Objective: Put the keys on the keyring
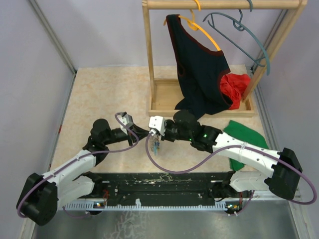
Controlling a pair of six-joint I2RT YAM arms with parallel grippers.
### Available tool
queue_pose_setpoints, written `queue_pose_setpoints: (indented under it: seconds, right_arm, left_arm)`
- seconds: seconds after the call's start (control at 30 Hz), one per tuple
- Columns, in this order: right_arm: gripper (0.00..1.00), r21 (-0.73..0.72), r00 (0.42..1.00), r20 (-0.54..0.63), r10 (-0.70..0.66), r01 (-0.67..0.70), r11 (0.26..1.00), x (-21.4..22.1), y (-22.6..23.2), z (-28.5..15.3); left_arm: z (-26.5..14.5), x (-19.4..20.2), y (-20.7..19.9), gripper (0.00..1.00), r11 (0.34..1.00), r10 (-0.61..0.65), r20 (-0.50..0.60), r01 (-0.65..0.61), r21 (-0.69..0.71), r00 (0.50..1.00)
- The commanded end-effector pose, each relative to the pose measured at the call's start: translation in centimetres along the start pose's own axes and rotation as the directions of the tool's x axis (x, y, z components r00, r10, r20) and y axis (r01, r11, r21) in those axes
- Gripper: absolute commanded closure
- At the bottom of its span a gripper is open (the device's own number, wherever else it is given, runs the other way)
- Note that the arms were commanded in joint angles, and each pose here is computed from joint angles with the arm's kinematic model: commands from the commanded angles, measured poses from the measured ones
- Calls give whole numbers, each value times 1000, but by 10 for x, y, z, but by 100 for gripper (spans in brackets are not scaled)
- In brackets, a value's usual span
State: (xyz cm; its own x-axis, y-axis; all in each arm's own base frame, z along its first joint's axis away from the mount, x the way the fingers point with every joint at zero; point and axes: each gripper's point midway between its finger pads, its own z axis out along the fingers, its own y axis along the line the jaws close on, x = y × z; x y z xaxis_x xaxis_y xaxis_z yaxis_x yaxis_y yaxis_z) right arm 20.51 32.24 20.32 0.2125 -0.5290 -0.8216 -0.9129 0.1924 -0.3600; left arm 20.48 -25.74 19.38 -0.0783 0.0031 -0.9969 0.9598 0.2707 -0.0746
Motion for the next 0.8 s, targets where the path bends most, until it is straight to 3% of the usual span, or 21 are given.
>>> queue_pose_setpoints:
  seconds: [0.0,0.77]
  right_arm:
    - [100,18,999,54,-1,0,1000,-19,-3,-1]
    - [100,-7,997,77,14,-13,1000,-26,2,-8]
  left_arm:
    - [1,-3,-4,99,998,56,27,-57,33,998]
    - [0,-6,-5,99,997,71,34,-72,35,997]
